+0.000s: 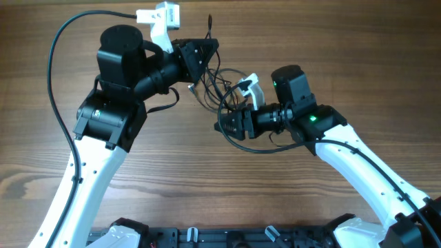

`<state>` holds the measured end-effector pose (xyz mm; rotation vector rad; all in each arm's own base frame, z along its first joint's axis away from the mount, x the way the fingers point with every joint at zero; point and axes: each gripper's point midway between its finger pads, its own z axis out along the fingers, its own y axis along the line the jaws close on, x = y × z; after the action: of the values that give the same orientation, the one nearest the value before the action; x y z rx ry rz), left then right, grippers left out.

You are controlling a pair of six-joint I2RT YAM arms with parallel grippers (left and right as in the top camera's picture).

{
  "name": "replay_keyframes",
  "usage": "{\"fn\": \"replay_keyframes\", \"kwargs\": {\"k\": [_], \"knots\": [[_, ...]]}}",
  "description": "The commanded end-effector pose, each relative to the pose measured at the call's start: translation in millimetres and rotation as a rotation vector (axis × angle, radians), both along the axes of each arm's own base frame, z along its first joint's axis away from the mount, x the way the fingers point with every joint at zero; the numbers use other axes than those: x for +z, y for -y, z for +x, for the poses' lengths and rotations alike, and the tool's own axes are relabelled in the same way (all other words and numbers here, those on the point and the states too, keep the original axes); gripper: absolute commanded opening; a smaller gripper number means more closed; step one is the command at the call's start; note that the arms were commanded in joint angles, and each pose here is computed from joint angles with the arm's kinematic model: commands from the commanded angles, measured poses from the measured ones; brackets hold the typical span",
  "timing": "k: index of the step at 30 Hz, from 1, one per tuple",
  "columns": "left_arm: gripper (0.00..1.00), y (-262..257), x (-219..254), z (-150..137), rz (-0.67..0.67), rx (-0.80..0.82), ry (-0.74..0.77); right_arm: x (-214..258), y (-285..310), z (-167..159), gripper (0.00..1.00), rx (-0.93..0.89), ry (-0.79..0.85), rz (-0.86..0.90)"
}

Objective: Untangle cables

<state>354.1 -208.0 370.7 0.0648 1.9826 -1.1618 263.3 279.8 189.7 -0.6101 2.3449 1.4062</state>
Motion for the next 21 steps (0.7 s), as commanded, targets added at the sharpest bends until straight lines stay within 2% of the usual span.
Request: {"fn": "replay_keyframes", "kwargs": {"k": [1, 3, 6, 7, 8, 9, 11, 14, 17, 19, 20, 21], "knots": [[0.04, -1, 4, 2, -0.021, 0.004, -0.011, 12, -7, 1, 0.7, 0.048, 0.066, 0.055], [0.04, -1, 4, 2, -0.031, 0.008, -0.023, 19, -10, 9, 0.72, 0.038, 0.114, 0.074], [0.04, -1, 4, 2, -0.065, 0.021, -0.062, 9, 5, 52, 0.71, -0.263, 0.06, -0.019], [0.04, 0, 4, 2, -0.075, 0.024, -0.074, -1, 18, 68, 0.64, -0.407, 0.016, -0.07], [0.04, 0, 4, 1, -0.083, 0.022, -0.082, -15, 36, 79, 0.45, -0.56, -0.036, -0.14], [0.04, 0, 5, 1, -0.084, 0.021, -0.08, -26, 50, 83, 0.36, -0.656, -0.075, -0.191], [0.04, -2, 8, 0, -0.087, 0.022, -0.073, -52, 84, 83, 0.35, -0.835, -0.144, -0.337], [0.04, -5, 22, -8, -0.11, -0.008, -0.038, -88, 125, 63, 0.45, -0.993, -0.25, -0.549], [0.04, -11, 27, -9, -0.112, 0.006, -0.023, -89, 115, 61, 0.59, -0.931, -0.259, -0.53], [0.04, -14, 23, -7, -0.104, 0.021, -0.034, -71, 76, 63, 0.64, -0.678, -0.165, -0.404], [0.04, -20, 12, -2, -0.069, 0.065, -0.054, -52, 47, 59, 0.65, -0.497, -0.094, -0.292], [0.04, -24, 5, 1, -0.039, 0.09, -0.061, -39, 33, 54, 0.66, -0.398, -0.059, -0.222]]}}
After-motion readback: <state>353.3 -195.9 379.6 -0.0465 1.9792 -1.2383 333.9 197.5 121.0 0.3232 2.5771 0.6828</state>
